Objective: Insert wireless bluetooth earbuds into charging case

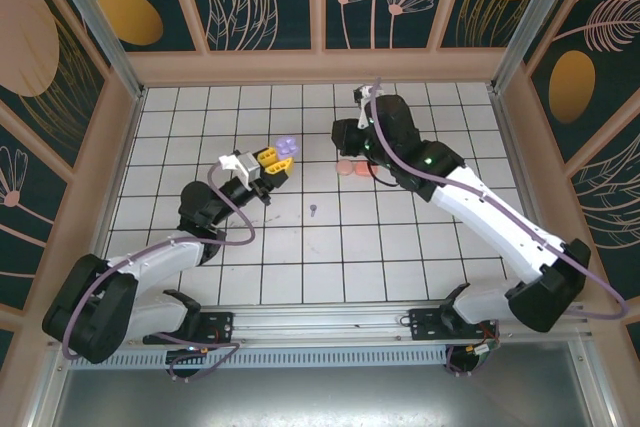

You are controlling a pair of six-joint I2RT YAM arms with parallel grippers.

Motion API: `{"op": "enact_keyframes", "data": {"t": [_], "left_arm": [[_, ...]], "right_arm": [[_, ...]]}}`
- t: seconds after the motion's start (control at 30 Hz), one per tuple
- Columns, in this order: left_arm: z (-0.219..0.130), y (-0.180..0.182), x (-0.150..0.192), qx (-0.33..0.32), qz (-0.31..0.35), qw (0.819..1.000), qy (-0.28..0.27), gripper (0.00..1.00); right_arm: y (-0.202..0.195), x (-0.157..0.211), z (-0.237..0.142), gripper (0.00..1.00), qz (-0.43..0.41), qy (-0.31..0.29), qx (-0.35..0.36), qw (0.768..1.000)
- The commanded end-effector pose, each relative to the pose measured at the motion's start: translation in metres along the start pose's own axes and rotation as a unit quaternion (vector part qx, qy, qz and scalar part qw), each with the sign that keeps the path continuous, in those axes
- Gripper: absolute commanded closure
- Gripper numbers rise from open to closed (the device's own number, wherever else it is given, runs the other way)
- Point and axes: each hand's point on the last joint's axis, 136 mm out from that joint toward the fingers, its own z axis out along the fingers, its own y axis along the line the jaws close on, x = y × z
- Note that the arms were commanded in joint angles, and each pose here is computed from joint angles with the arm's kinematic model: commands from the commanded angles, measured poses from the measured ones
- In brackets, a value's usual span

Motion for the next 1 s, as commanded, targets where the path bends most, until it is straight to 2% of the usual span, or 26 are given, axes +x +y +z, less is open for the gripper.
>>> {"op": "enact_keyframes", "data": {"t": [0.0,0.37,0.63,0.97], "left_arm": [[0.004,-0.018,-0.022,0.041,0.063,0.996,-0.046,1.00],[0.017,-0.032,-0.033,0.078,0.062,0.992,-0.073,1.00],[0.018,-0.037,-0.040,0.093,0.047,0.991,-0.090,1.00],[0.023,-0.036,-0.042,0.098,0.027,0.991,-0.085,1.00]], "right_arm": [[0.035,-0.016,-0.019,0.78,-0.051,-0.043,-0.101,0.993],[0.077,-0.013,-0.053,0.78,-0.081,-0.070,-0.228,0.968],[0.093,-0.008,-0.051,0.78,-0.086,-0.072,-0.247,0.963],[0.098,0.005,-0.038,0.79,-0.086,-0.054,-0.248,0.963]]}}
